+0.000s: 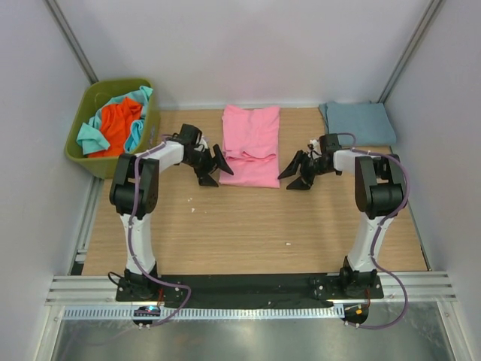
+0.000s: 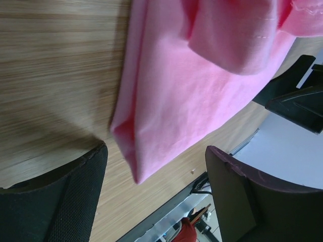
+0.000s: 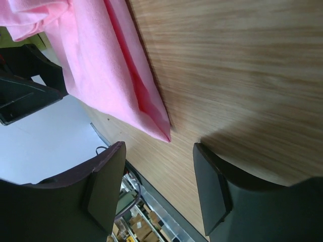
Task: Fold and stack the t-shirts
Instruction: Fold the tshirt
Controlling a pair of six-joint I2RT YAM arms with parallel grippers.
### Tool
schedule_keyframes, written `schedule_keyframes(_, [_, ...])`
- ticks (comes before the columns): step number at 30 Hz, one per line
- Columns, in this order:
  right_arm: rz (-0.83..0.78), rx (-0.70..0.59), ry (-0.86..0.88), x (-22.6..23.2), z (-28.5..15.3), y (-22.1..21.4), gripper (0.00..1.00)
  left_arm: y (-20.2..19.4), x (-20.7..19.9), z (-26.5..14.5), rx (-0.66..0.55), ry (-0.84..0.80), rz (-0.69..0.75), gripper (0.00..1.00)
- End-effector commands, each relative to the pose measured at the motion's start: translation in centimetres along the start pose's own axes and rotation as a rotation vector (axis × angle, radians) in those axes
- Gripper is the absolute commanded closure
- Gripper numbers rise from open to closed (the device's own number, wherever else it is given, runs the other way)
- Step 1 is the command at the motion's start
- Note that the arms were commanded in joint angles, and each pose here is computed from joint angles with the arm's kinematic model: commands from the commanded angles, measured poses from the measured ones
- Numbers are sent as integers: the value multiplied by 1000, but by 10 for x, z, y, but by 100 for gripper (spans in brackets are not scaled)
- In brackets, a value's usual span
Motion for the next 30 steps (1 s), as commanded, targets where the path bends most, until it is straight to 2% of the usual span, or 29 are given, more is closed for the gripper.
schedule_keyframes(1, [-32, -3, 51, 17, 6, 5, 38, 6, -13, 9, -13, -47, 35, 21])
schedule_keyframes(14, [-14, 36, 42, 18, 25, -4, 39, 4, -5, 14, -11, 6, 33, 22])
schedule_keyframes(18, [-14, 32, 39, 17, 26, -4, 39, 4, -3, 18, -7, 6, 19, 32])
schedule_keyframes(23, [-12, 17, 32, 14, 28, -5, 46, 2, 1, 22, -2, 4, -3, 46])
schedule_keyframes(26, [-14, 4, 33, 13, 30, -4, 53, 0, 3, 24, 1, 4, -17, 53])
schedule_keyframes(29, [-25, 5, 53, 14, 32, -2, 62, 0, 4, 25, 1, 4, -20, 61])
schedule_keyframes(30, [-30, 7, 63, 17, 32, -2, 72, 1, 3, 25, -5, -1, -15, 64])
Point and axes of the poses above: each gripper's point midway between its finger pads, its own z axis out along the fingers, its own x axis along the line the jaws close on, y = z × x, the point moved 9 cm from there along -z, back along the fingers, and after that the axes turned 11 degrees about z, right-handed, at the moved point
